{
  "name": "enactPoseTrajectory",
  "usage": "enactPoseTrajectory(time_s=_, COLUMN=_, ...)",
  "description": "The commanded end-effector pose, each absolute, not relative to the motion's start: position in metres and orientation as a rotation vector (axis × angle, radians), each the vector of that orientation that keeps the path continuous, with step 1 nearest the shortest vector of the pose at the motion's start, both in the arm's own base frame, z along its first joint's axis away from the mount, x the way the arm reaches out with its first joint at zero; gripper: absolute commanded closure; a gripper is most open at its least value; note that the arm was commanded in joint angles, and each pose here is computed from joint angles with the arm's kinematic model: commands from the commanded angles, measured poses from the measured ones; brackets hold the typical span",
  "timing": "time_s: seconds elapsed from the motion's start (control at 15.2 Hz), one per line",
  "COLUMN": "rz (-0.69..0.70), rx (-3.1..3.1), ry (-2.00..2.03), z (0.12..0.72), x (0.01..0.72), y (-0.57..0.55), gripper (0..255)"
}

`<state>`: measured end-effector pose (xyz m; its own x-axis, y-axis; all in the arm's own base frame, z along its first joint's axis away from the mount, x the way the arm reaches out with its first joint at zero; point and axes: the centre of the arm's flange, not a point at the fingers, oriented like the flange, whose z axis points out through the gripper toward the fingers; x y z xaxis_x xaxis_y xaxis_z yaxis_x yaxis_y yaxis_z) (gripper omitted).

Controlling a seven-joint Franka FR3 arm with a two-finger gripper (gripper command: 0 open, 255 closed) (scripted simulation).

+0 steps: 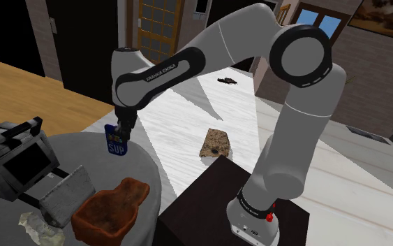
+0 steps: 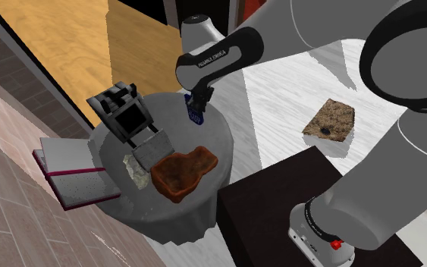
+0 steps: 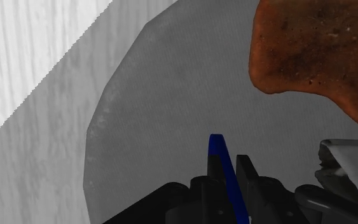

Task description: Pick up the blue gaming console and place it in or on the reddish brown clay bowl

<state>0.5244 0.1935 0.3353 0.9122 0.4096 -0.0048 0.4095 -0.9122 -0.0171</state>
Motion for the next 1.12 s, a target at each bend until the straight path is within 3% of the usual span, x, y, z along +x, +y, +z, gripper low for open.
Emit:
enactPoseTrajectory(time_s=0.0, rz=0.013, rx=-3.056, ry=-0.655, z=0.345, x=0.524, y=0.194, gripper=255)
enactPoseTrajectory(time_s=1.06, rz=0.013, rx=-3.056, ry=-0.655, z=0.430, x=0.524, y=0.194, gripper=255)
